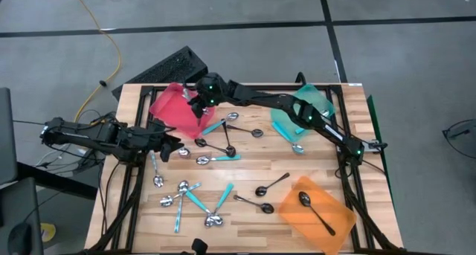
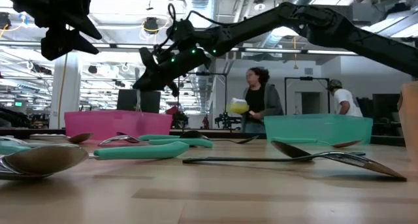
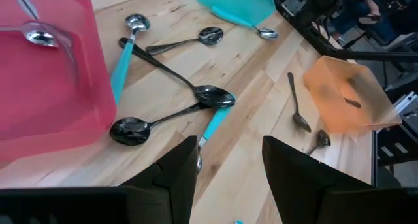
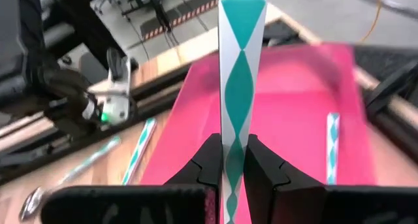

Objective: Sort silverware by color (type)
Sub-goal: Put the blue patterned spoon into the red bin

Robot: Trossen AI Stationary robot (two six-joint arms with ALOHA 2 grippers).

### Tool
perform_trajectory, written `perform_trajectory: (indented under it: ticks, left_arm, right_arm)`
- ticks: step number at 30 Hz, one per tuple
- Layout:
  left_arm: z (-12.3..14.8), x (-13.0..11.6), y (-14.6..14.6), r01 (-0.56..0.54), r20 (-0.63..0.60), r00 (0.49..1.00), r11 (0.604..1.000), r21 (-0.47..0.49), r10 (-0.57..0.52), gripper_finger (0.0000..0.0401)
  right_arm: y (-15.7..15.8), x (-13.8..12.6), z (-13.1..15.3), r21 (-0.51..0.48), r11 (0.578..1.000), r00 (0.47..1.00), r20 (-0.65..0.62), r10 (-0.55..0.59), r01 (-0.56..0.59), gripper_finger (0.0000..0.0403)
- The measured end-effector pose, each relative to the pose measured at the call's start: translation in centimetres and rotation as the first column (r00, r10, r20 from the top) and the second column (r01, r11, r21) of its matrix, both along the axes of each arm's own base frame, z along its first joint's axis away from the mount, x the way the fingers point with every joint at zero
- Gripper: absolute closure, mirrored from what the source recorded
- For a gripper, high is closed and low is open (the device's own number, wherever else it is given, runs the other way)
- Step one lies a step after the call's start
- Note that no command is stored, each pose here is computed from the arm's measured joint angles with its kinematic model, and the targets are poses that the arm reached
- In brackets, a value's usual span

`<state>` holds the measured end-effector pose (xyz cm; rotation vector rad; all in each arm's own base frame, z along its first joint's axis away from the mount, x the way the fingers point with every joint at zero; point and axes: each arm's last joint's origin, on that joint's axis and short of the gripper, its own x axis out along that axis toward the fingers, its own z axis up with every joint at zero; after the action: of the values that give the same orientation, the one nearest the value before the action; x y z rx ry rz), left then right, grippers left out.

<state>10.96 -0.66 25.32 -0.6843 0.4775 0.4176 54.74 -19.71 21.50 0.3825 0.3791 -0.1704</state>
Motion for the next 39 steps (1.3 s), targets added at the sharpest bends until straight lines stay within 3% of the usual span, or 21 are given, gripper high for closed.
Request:
perform_trajectory:
  ticks: [29,33,39]
  left_arm:
    - [-0.4,-0.3,0.2,-0.039,-0.053,0.998,0.998,0.039,0.041,0.0246]
    - [-0.4,-0.4,0.2,-0.04,-0.054,0.998,0.998,0.04,0.043,0.0246]
    - [-0.5,-0.4,0.2,-0.04,-0.057,0.997,0.998,0.041,0.043,0.0246]
  right_arm:
    - [-1.1,0.0,-1.9,0.017,0.998,0.998,-0.017,-0.062,0.062,0.0345]
    - [-1.7,-0.1,-2.8,0.114,0.989,0.996,-0.017,-0.089,0.09,0.0345]
    - [-1.6,0.2,-3.9,0.11,0.988,0.994,-0.019,-0.11,0.112,0.0345]
